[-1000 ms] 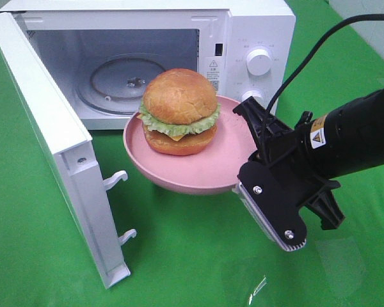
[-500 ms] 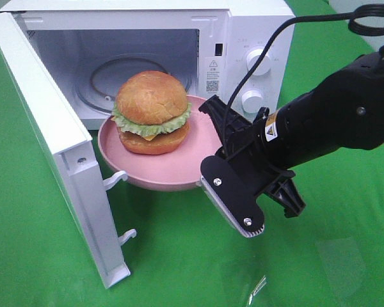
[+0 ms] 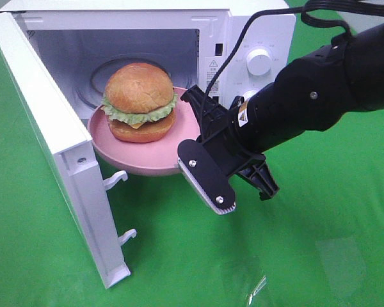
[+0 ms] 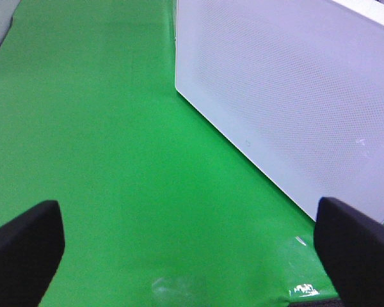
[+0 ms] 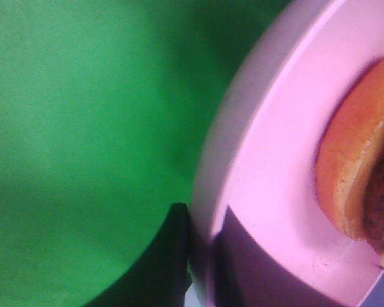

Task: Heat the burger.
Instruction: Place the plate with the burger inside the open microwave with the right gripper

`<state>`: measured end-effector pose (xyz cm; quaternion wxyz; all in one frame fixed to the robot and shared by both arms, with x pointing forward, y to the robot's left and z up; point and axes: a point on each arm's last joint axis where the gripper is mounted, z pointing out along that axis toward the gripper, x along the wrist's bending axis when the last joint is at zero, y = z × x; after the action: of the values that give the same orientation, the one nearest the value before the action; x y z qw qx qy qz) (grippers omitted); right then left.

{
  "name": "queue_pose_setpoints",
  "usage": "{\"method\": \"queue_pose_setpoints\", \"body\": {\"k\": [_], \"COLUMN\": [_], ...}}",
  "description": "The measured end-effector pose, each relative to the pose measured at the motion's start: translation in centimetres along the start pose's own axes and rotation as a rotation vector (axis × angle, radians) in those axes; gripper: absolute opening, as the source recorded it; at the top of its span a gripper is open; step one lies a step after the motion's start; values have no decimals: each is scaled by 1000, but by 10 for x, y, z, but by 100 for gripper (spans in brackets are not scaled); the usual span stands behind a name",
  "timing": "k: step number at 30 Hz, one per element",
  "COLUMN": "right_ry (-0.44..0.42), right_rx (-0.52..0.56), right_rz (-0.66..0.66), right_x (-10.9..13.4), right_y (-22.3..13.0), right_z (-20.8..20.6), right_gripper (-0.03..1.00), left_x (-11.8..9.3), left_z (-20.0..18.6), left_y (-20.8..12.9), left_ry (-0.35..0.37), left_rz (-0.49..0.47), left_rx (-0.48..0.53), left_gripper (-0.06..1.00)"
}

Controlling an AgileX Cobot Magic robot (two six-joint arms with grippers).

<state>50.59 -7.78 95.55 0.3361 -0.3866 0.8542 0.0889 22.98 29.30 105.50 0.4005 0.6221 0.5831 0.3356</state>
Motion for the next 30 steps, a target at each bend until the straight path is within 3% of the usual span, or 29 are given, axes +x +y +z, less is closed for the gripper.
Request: {"method": "queue_pose_setpoints", "body": {"k": [30], "right_ry": [18], "right_rx": [16], "right_rz": [93], "right_x": [-54], "right_y": [-10], "right_z": [46], "right_gripper": [7], "left_x": [0], "left_z": [0], "left_y": [0], "left_ry": [0], "left_rz": [0], "left_rx": [0], "left_gripper": [98]}}
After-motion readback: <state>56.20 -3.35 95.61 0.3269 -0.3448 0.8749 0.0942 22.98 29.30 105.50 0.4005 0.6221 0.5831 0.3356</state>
